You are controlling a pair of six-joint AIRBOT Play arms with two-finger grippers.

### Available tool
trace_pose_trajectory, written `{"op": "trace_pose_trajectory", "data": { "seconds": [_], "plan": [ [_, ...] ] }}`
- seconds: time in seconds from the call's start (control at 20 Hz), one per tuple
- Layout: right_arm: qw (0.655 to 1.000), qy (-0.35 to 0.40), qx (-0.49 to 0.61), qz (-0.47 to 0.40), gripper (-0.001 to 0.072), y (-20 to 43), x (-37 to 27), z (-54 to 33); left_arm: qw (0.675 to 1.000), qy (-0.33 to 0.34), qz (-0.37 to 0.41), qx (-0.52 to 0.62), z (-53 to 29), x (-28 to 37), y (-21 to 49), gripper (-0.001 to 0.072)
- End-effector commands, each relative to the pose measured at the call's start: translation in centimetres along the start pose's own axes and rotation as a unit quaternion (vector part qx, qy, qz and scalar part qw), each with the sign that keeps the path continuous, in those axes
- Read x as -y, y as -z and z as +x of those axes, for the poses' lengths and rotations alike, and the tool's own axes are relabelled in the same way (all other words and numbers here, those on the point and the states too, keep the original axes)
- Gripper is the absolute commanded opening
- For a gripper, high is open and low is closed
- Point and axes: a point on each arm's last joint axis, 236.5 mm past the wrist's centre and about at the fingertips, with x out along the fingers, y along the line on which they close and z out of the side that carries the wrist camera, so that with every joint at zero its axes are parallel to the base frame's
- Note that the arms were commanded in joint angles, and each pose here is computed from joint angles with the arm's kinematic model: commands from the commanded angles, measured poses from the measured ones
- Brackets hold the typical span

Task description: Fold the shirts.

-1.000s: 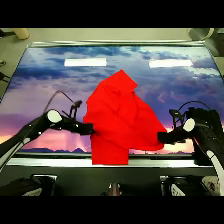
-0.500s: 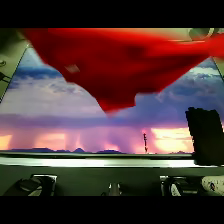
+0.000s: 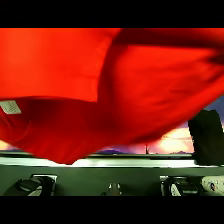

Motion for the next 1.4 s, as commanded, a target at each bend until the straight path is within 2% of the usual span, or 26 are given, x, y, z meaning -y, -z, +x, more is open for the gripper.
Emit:
{"op": "trace_pose_trajectory", "data": {
  "seconds": [0.0, 0.1, 0.2, 0.45, 0.5, 0.55, 0.6, 0.65, 0.7, 0.85, 0.95, 1.1, 1.15, 1.35],
  "plan": [
    [0.953, 0.067, -0.297, 0.013, 0.0024, 11.7, 3.1, 5.4, 0.982, -0.08, 0.007, -0.17, 6.2, -5.7, 10.7, 0.0026],
    [0.924, 0.053, -0.378, 0.016, 0.0024, 16.2, 2.9, 10.6, 0.96, -0.073, -0.019, -0.271, 10.7, -6.7, 19.9, 0.0027],
    [0.91, 0.03, -0.413, 0.038, 0.0024, 20.9, 2.2, 17.5, 0.927, -0.075, -0.038, -0.365, 13.9, -8.1, 29.9, 0.0028],
    [0.865, -0.05, -0.456, 0.203, 0.0026, 31.8, -2.7, 30.8, 0.837, -0.113, -0.16, -0.511, 17.3, -9.2, 47.9, 0.0029],
    [0.861, -0.067, -0.451, 0.225, 0.0057, 32.6, -3.6, 32.5, 0.822, -0.107, -0.192, -0.526, 17.5, -8.5, 49.9, 0.0036],
    [0.855, -0.092, -0.454, 0.232, 0.021, 32.9, -4.6, 33.2, 0.81, -0.1, -0.215, -0.536, 17.4, -8.0, 51.0, 0.0105],
    [0.856, -0.112, -0.455, 0.218, 0.043, 32.7, -5.1, 33.3, 0.802, -0.094, -0.227, -0.544, 17.1, -8.1, 51.2, 0.033],
    [0.86, -0.129, -0.457, 0.186, 0.0602, 32.3, -5.2, 32.9, 0.797, -0.088, -0.223, -0.554, 16.3, -8.7, 50.9, 0.0567],
    [0.861, -0.138, -0.469, 0.143, 0.065, 32.0, -4.9, 31.8, 0.789, -0.079, -0.208, -0.573, 14.9, -9.8, 50.5, 0.0618],
    [0.82, -0.112, -0.556, 0.074, 0.0606, 35.1, -2.4, 27.6, 0.74, -0.069, -0.225, -0.63, 8.9, -12.5, 50.4, 0.0616],
    [0.793, -0.124, -0.588, 0.097, 0.0557, 38.6, -3.1, 26.3, 0.717, -0.058, -0.275, -0.638, 5.7, -12.1, 51.7, 0.0601],
    [0.784, -0.136, -0.582, 0.169, 0.0544, 42.1, -4.9, 27.1, 0.681, -0.05, -0.333, -0.65, 1.8, -9.2, 55.8, 0.0601],
    [0.78, -0.14, -0.58, 0.19, 0.0519, 42.6, -5.4, 27.4, 0.668, -0.041, -0.352, -0.654, 1.1, -7.8, 57.1, 0.0601],
    [0.765, -0.149, -0.583, 0.23, 0.0505, 43.6, -6.5, 28.3, 0.65, -0.007, -0.402, -0.645, 0.8, -2.8, 59.8, 0.0601]
  ]
}}
